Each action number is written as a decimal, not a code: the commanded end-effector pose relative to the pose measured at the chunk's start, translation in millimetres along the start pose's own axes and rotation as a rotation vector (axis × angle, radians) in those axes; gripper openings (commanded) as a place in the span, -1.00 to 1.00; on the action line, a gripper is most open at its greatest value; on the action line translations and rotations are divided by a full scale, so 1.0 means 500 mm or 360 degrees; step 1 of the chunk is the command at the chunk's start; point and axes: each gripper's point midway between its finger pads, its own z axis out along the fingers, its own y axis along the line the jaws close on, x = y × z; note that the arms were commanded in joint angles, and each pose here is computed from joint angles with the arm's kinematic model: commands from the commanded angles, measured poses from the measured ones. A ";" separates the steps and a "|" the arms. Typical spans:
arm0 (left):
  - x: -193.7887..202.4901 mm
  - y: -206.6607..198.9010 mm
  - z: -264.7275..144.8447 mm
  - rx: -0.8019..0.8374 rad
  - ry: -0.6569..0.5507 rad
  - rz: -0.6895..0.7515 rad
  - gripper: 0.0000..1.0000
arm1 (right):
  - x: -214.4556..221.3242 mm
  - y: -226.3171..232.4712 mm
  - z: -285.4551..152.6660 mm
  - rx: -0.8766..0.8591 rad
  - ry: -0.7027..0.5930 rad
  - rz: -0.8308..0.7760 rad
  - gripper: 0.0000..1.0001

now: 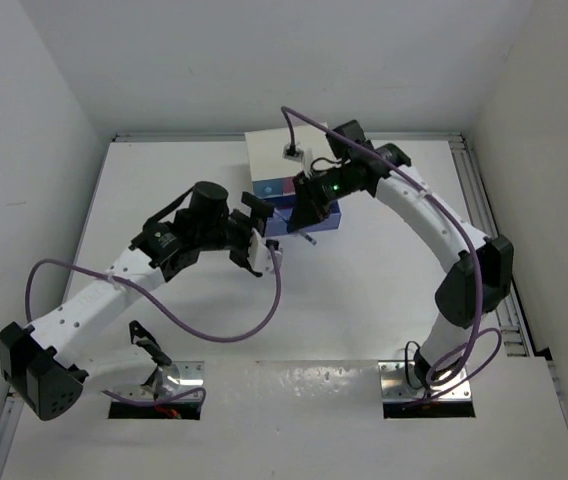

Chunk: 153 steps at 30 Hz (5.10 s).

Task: Sort the stationery into containers
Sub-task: Pass the stationery from the left arm to the right, then place the stationery into the container, then close the drawer

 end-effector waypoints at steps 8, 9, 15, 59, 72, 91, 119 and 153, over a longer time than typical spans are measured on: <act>0.130 0.107 -0.124 -0.0459 0.0176 -0.1473 1.00 | -0.042 -0.260 -0.114 0.0663 0.0464 -0.1255 -1.00; 0.160 0.098 -0.138 -0.0476 0.0209 -0.1602 1.00 | -0.043 -0.284 -0.106 0.0699 0.0486 -0.1315 -1.00; 0.222 0.025 -0.137 -0.0421 0.0173 -0.2080 1.00 | -0.069 -0.375 -0.091 0.0885 0.0555 -0.1466 -1.00; 0.151 -0.064 0.076 -0.0266 0.0156 -0.1363 -0.57 | -0.364 -0.304 -0.264 0.1142 -0.0682 -0.0545 -0.48; 0.170 -0.106 0.306 -0.0046 0.0144 -0.1126 -1.00 | -0.377 -0.389 -0.121 0.1009 -0.0733 -0.0408 -0.64; 0.272 -0.153 0.417 -0.0072 0.0299 -0.0670 -1.00 | -0.228 -0.449 -0.025 0.0764 -0.0488 0.0175 -0.68; 0.386 -0.009 0.441 -0.0461 0.0702 -0.0863 -1.00 | -0.185 -0.449 0.003 0.0621 -0.0440 0.0375 -0.67; 0.327 0.044 0.388 -0.0494 0.0661 -0.0664 -1.00 | -0.221 -0.418 -0.032 0.0622 -0.0550 0.0374 -0.26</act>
